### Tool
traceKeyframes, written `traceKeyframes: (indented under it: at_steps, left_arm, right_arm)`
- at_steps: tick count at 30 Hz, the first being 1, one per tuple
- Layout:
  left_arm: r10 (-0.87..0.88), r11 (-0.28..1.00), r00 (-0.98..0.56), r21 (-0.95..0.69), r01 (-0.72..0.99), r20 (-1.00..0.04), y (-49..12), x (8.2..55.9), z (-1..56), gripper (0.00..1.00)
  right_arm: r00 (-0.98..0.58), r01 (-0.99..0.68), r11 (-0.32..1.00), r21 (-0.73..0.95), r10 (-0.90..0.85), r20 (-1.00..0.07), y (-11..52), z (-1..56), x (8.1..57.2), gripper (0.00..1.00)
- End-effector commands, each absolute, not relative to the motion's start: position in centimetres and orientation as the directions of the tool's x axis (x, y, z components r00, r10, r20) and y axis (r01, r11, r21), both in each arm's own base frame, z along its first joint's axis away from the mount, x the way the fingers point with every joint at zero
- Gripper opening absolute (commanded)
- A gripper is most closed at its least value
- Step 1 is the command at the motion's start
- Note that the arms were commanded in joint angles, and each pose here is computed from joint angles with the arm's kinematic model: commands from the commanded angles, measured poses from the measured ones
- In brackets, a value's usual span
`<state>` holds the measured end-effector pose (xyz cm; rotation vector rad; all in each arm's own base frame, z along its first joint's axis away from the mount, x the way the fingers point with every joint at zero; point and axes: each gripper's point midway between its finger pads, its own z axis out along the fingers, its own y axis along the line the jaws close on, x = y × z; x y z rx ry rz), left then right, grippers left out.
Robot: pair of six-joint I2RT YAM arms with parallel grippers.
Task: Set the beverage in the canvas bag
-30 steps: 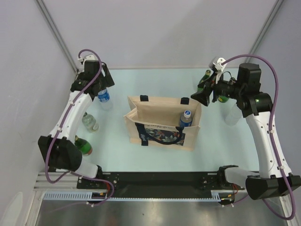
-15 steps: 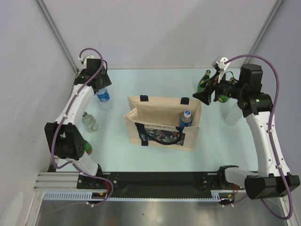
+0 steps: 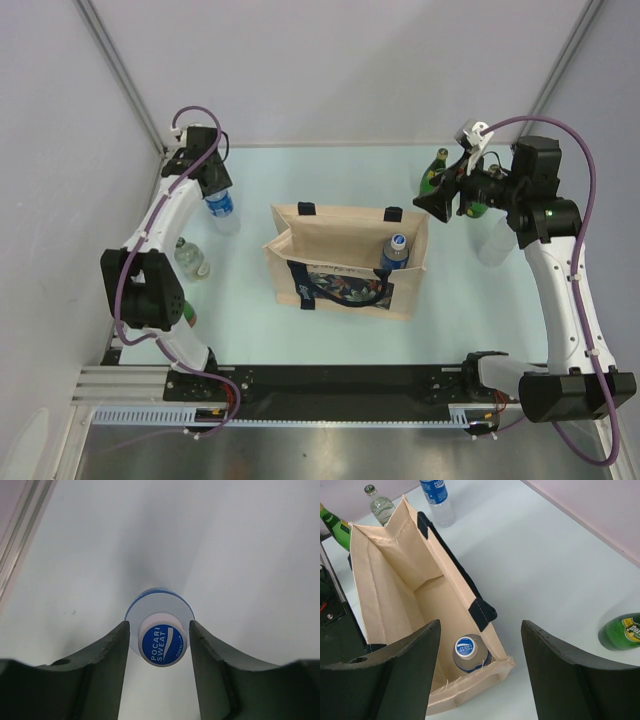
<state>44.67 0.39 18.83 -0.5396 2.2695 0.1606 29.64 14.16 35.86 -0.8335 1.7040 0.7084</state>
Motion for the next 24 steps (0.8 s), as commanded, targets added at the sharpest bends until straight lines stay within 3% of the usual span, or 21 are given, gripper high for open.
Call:
traceKeyframes:
  at_steps: [1, 5, 9, 16, 24]
  left_arm:
    - [-0.319, 0.908, -0.569, -0.072, -0.413, -0.757, 0.5, 45.3, 20.6, 0.50]
    - [-0.304, 0.916, -0.580, -0.065, -0.395, -0.756, 0.4, 45.3, 20.5, 0.40]
    - [-0.296, 0.924, -0.570, -0.078, -0.374, -0.767, 0.1, 45.1, 21.4, 0.21]
    - [-0.241, 0.962, -0.529, -0.129, -0.240, -0.813, -2.2, 43.1, 25.5, 0.02]
    - [-0.147, 0.989, -0.392, -0.144, -0.037, -0.908, -6.7, 36.1, 32.8, 0.00]
  right_arm:
    - [-0.183, -0.813, 0.581, 0.043, -0.185, -0.965, 14.0, 35.9, 29.8, 0.71]
    - [-0.186, -0.811, 0.583, 0.042, -0.189, -0.964, 13.9, 35.8, 29.8, 0.71]
    - [-0.184, -0.811, 0.584, 0.037, -0.194, -0.964, 13.8, 35.8, 29.8, 0.71]
    - [-0.185, -0.806, 0.591, 0.030, -0.204, -0.961, 13.6, 35.5, 29.9, 0.71]
    - [-0.188, -0.804, 0.594, 0.019, -0.224, -0.956, 13.2, 35.1, 29.4, 0.71]
